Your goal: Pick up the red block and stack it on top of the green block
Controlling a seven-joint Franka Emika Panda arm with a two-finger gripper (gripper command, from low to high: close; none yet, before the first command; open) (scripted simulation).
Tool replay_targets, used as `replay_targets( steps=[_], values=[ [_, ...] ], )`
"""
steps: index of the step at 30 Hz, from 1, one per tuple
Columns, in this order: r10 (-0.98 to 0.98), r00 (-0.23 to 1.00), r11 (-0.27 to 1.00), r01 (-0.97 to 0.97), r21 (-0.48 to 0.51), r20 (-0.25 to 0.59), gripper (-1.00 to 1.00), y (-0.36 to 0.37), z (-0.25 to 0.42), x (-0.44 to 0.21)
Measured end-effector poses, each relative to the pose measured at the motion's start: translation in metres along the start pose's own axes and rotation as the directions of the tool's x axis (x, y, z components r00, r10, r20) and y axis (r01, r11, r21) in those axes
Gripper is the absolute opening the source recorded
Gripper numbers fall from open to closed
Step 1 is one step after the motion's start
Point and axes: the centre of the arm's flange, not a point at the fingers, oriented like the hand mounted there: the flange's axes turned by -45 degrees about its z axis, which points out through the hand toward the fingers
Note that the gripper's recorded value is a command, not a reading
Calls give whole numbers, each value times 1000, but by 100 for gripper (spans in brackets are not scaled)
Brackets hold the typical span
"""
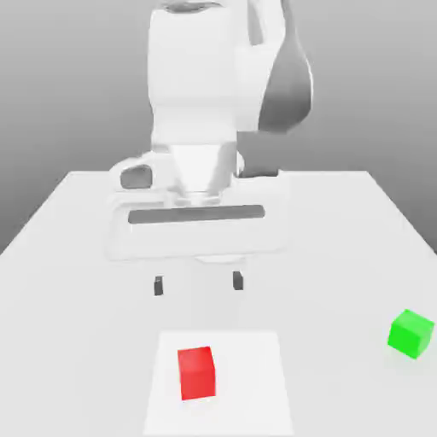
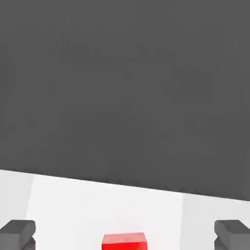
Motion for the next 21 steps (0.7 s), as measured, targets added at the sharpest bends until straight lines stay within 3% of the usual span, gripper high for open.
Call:
replay_targets(
  steps=[4, 9, 10, 16, 21],
  values=[
    [-26, 994, 1000, 25, 9, 106, 0, 0, 67, -32],
    [-30, 992, 1000, 29, 10, 119, 0, 0, 124, -42],
    [-30, 992, 1000, 29, 11, 120, -100, -1, 130, -43],
    [-30, 992, 1000, 29, 11, 120, -100, -1, 133, -44],
    [-31, 992, 999, 30, 11, 120, -100, 0, 91, -37]
  ],
)
